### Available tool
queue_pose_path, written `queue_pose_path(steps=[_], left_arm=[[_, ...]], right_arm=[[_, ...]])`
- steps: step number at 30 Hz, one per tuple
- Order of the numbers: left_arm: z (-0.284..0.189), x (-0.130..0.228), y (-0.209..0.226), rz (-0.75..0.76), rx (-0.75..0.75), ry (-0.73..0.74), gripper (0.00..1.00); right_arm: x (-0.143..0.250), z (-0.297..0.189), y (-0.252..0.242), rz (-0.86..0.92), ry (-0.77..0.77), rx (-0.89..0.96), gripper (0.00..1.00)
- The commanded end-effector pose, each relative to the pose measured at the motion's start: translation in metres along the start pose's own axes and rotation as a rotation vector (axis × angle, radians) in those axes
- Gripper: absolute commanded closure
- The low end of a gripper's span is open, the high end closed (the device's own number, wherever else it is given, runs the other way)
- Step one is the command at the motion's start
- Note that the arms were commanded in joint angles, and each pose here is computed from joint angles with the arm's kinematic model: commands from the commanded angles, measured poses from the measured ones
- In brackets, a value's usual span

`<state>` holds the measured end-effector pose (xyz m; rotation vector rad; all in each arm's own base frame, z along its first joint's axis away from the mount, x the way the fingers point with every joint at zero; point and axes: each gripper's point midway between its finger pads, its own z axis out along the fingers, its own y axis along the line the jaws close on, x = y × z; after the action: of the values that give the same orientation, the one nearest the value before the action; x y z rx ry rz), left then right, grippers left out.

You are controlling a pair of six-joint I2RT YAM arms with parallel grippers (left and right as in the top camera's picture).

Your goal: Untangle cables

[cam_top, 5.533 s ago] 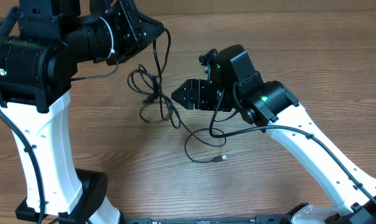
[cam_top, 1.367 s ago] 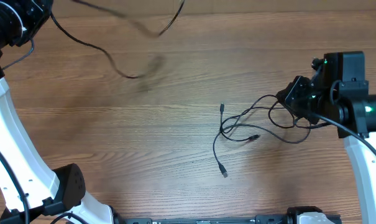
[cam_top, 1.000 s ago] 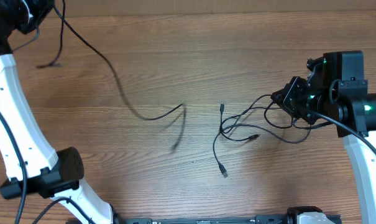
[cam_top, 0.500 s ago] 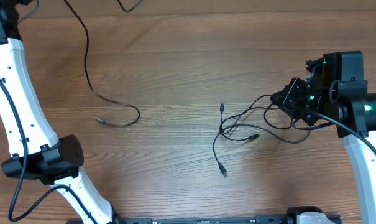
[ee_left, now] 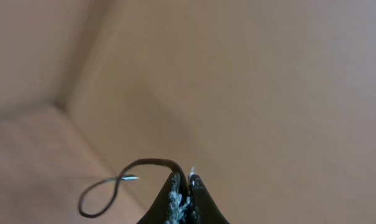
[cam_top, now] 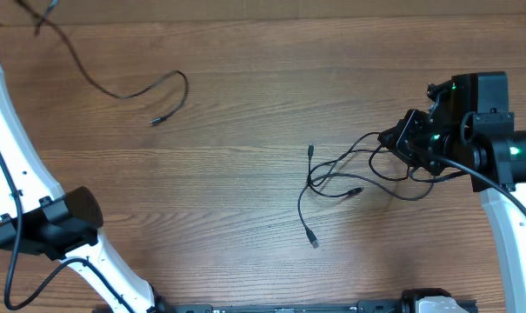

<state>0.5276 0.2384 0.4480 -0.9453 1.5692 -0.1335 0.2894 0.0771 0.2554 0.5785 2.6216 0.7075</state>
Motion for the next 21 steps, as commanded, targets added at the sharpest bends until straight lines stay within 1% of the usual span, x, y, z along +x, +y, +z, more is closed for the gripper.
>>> queue_pose_path(steps=[1,3,8,12,14,17,19,21], left_arm=[[0.014,-0.009,0.037,0.102,-0.132,-0.052,0.96],[0.018,-0.006,0.03,0.098,-0.07,-0.024,0.96],[0.025,0.0,-0.008,0.102,0.138,0.005,0.96],[0.036,0.017,-0.023,0.109,0.256,0.066,0.96],[0.041,0.018,-0.032,0.118,0.314,0.057,0.96],[0.042,0.009,-0.051,0.137,0.409,0.002,0.95],[0.044,0.004,-0.05,0.14,0.4,-0.029,0.96],[0.053,0.007,-0.036,0.141,0.329,-0.03,0.96]], right_arm=[[-0.002,-0.003,0.005,-0.042,-0.013,-0.019,0.96],[-0.003,-0.003,0.005,-0.043,-0.014,-0.019,0.96],[-0.002,-0.003,0.005,-0.042,-0.012,-0.019,0.96],[-0.003,-0.003,0.005,-0.044,-0.016,-0.021,0.96],[-0.004,-0.003,0.006,-0.045,-0.018,-0.022,0.96],[-0.001,-0.003,0.004,-0.04,-0.008,-0.016,0.96],[0.001,-0.003,0.003,-0.036,0.0,-0.011,0.96],[0.002,-0.003,0.002,-0.035,0.003,-0.009,0.96]])
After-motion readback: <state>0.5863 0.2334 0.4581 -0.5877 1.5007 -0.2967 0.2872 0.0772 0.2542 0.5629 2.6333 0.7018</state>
